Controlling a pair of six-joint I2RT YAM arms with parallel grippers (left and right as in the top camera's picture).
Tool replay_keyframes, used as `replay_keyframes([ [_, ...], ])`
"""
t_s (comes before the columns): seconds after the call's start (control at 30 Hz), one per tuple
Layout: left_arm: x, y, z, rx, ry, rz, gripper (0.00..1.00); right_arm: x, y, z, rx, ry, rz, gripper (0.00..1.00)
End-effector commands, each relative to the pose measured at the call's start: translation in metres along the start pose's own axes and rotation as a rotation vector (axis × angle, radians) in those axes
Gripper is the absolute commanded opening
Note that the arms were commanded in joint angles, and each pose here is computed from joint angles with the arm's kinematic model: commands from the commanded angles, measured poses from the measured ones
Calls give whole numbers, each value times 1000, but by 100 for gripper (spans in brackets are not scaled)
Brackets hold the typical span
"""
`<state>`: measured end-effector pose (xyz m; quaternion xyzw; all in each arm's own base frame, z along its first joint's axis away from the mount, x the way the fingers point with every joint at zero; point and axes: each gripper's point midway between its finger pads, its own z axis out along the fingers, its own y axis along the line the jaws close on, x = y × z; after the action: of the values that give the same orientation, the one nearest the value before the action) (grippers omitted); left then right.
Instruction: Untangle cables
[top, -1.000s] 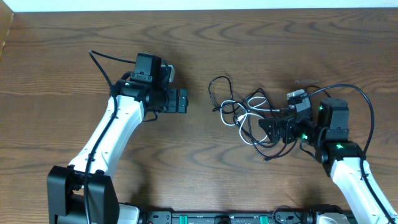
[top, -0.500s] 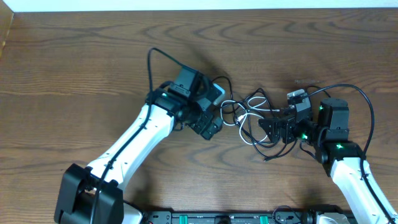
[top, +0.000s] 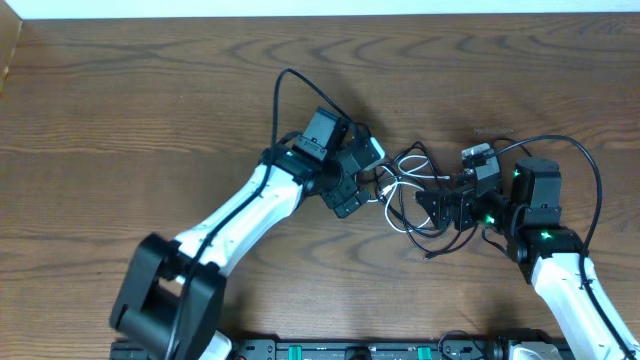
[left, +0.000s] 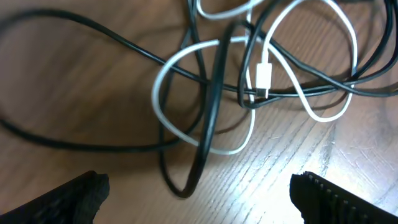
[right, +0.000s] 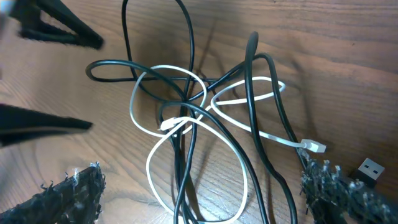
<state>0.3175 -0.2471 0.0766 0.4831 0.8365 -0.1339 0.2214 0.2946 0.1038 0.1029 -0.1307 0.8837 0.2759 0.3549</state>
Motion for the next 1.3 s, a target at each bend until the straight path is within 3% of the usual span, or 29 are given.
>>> replay_keyframes([
  [0.0,6,-8,17,61,12,9,99,-2,-2,-1,5,-4,16,99],
  [0.07,8,-7,24,65,21,6,81,-2,-2,-1,5,-4,16,99],
  [0.13,9,-6,29,65,22,6,26,-2,-2,-1,5,-4,16,99],
  [0.17,8,-6,28,64,21,6,8,-2,-2,-1,5,-4,16,99],
  [0.33,-25,-3,-16,7,-105,9,7,-2,-2,-1,5,-4,16,99],
  [0.5,-94,-6,-141,-155,-464,119,7,-2,-2,-1,5,-4,16,99],
  [0.63,-118,-18,-236,-276,-712,192,7,-2,-2,-1,5,-4,16,99],
  [0.77,-121,-32,-308,-370,-890,239,7,-2,-2,-1,5,-4,16,99],
  [0.9,-120,-27,-341,-449,-967,230,7,-2,-2,-1,5,-4,16,99],
  [1.27,-106,45,-435,-995,-1123,-82,7,-2,-2,-1,6,-4,16,99],
])
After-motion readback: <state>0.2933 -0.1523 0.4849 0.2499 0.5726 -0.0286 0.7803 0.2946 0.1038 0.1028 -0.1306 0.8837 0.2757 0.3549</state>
